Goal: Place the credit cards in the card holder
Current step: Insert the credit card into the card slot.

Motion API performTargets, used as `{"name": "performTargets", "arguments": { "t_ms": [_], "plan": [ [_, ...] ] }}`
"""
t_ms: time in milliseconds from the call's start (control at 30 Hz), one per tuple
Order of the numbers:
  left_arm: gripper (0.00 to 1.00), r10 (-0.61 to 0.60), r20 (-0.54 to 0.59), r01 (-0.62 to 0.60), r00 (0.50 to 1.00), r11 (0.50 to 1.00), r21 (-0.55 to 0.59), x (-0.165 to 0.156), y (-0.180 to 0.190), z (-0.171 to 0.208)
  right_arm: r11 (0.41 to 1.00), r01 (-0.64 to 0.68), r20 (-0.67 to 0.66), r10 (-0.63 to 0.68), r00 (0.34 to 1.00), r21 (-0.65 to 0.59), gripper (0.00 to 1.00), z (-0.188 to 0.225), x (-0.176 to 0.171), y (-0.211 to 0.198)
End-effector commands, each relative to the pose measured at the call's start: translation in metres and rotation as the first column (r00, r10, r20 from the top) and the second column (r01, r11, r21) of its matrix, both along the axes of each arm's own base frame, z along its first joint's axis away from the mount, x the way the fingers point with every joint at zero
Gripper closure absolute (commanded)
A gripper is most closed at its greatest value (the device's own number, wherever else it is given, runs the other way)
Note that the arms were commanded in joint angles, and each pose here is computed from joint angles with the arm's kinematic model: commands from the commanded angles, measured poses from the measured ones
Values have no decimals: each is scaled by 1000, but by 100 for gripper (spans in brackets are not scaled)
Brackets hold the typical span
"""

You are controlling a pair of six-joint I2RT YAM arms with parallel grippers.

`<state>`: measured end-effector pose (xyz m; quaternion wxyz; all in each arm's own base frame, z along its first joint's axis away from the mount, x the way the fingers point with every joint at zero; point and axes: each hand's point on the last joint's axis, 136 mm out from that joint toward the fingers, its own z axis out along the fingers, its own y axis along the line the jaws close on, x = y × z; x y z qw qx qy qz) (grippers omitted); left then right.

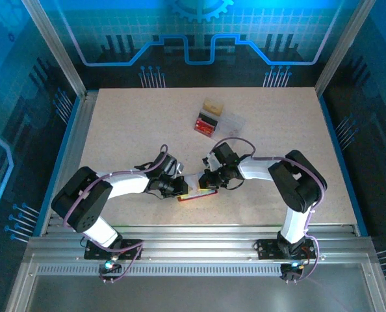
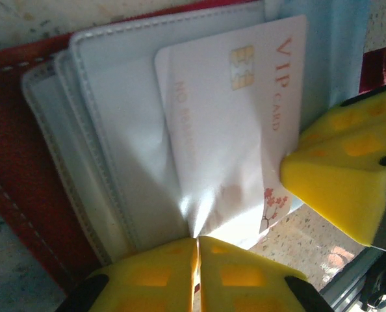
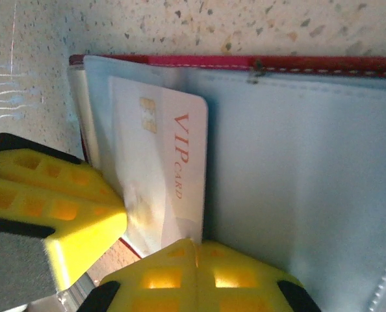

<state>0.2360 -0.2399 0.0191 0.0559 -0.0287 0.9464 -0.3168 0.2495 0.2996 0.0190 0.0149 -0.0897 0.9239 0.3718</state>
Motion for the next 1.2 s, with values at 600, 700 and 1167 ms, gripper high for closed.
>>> {"name": "performTargets", "arguments": {
  "t_ms": [600, 700, 1167],
  "plan": [
    [100, 214, -16, -214, 977, 977, 15, 22, 47, 24, 1000, -11, -6, 11, 1000, 6, 100, -13, -16, -3],
    [100, 212, -38, -211, 976, 976, 51, 24, 49, 13, 1000, -12, -2, 12, 1000, 8, 100, -10, -17, -4],
    [100, 204, -104, -188, 973, 971, 150, 15, 58, -36, 998, -64, 22, 64, 998, 3, 100, 6, -8, 8]
  ]
}}
